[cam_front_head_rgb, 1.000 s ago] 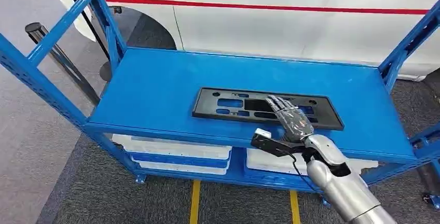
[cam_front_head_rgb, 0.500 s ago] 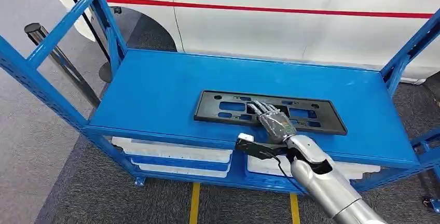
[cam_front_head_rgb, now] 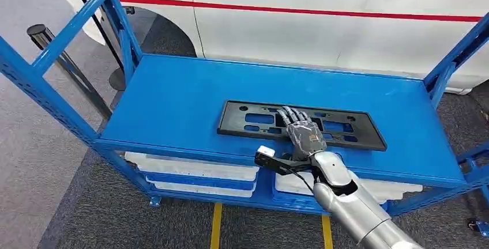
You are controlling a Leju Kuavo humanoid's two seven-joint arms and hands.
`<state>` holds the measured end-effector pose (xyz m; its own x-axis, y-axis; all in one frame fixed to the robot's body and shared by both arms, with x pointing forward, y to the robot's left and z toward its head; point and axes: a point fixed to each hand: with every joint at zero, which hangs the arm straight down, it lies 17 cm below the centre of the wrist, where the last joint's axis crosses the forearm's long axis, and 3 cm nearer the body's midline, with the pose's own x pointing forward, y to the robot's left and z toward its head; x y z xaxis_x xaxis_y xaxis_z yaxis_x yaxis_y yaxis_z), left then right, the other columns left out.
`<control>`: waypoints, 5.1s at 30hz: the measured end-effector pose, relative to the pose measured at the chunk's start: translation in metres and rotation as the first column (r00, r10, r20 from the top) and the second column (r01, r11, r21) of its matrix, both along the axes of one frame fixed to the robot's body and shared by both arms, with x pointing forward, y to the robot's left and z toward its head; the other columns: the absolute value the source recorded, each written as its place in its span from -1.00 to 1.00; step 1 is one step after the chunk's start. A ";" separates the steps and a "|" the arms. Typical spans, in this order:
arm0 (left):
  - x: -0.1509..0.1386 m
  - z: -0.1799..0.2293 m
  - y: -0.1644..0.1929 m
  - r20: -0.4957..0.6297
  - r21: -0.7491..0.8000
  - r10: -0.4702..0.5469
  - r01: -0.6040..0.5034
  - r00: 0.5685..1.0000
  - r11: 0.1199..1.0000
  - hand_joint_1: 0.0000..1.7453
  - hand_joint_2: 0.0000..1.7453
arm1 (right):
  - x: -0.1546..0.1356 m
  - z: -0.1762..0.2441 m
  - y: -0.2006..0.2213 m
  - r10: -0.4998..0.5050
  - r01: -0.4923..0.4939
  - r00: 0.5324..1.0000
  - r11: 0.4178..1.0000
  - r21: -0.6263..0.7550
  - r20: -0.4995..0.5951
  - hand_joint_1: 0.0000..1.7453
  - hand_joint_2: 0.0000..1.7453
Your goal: Take the parts from the cabinet and place them on the table.
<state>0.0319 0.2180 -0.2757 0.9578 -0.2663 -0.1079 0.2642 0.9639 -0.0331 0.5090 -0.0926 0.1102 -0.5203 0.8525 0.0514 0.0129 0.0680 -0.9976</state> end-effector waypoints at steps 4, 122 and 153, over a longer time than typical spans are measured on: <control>0.001 0.000 -0.001 0.006 -0.003 0.006 -0.006 1.000 1.000 -1.00 -1.00 | 0.000 0.001 0.003 -0.005 0.004 1.000 1.000 0.015 0.018 -1.00 1.00; -0.010 0.000 0.020 -0.031 -0.029 -0.018 0.017 0.999 0.999 -1.00 1.00 | -0.112 0.189 0.008 0.194 -0.216 0.715 0.975 -0.051 0.672 1.00 1.00; -0.012 0.001 0.001 -0.020 -0.008 -0.169 0.169 0.985 0.986 -1.00 1.00 | -0.158 0.146 -0.080 0.128 -0.126 0.765 0.991 -0.048 0.632 1.00 1.00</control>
<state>0.0200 0.2194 -0.2752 0.8964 -0.4251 -0.1253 0.4228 0.9051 -0.0459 0.3513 -0.1721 0.2557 -0.5375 0.7760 -0.3300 0.6320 0.1116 -0.7669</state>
